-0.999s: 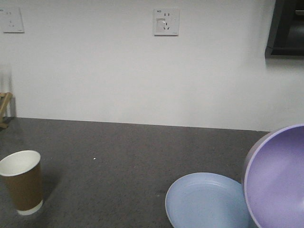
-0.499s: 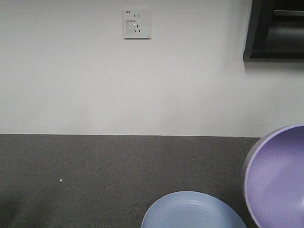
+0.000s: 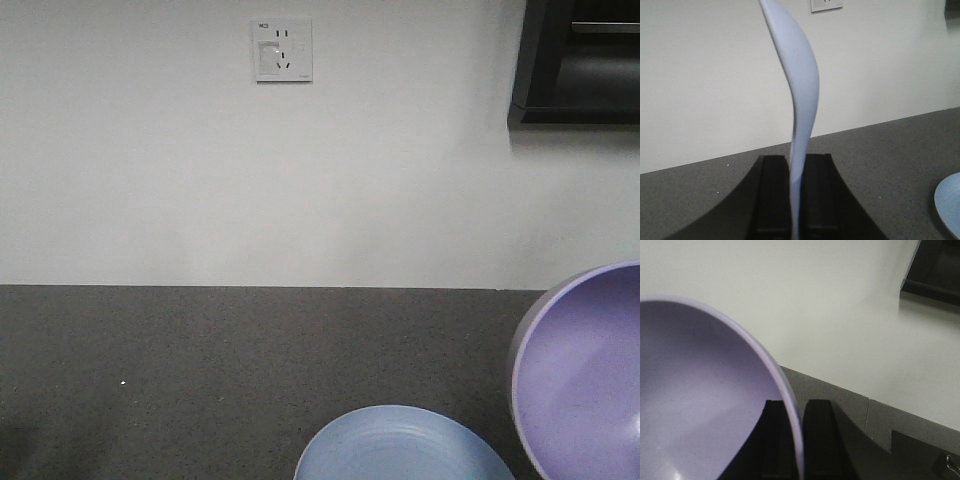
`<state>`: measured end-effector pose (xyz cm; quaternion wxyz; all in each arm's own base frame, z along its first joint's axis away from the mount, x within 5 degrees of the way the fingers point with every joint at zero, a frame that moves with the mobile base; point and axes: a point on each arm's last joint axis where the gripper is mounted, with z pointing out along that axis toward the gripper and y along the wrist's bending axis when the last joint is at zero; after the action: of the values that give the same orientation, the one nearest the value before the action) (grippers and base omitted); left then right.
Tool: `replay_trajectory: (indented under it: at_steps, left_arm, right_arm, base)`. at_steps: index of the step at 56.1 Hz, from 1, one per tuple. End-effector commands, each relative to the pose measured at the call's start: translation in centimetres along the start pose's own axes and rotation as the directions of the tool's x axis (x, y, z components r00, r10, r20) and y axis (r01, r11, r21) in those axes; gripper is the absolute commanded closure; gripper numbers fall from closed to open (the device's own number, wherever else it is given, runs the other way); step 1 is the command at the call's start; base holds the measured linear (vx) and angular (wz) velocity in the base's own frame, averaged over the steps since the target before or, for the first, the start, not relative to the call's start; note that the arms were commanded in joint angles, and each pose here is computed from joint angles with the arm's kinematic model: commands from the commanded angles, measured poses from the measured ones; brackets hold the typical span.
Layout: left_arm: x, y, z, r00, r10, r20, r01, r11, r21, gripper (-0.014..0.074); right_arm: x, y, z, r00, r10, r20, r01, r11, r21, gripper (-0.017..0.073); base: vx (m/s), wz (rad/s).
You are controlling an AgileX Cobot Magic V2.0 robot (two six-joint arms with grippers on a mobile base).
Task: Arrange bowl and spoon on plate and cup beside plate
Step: 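Drive the base to the counter with the cup and blue plate, then lower the lavender bowl onto the blue plate and open the right gripper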
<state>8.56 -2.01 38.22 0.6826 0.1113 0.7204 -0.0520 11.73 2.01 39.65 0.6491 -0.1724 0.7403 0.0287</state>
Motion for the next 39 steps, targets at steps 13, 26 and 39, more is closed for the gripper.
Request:
replay_trajectory:
  at_steps: [13,26,39]
  left_arm:
    - [-1.6,0.1,-0.2,0.994,-0.004,0.108,0.004,1.000,-0.006,0.0600]
    - [-1.8,0.1,-0.3,0.991,-0.003,0.133,0.005,1.000,-0.010,0.0600]
    - [-1.8,0.1,-0.3,0.992,-0.006,0.130,0.007,1.000,-0.008,0.0600]
  right_arm:
    - [-0.9,-0.8,1.0,0.997,0.067,0.047,-0.069,0.997,0.023,0.0568]
    - [0.8,-1.9,5.4,0.926,0.358,-0.118,-0.362,0.932,-0.018,0.0568]
    - [2.3,-2.8,13.1,0.814,0.351,-0.462,-0.436,0.896,-0.087,0.0568]
  base:
    - [0.00,0.00]
    - [0.00,0.00]
    - [0.00,0.00]
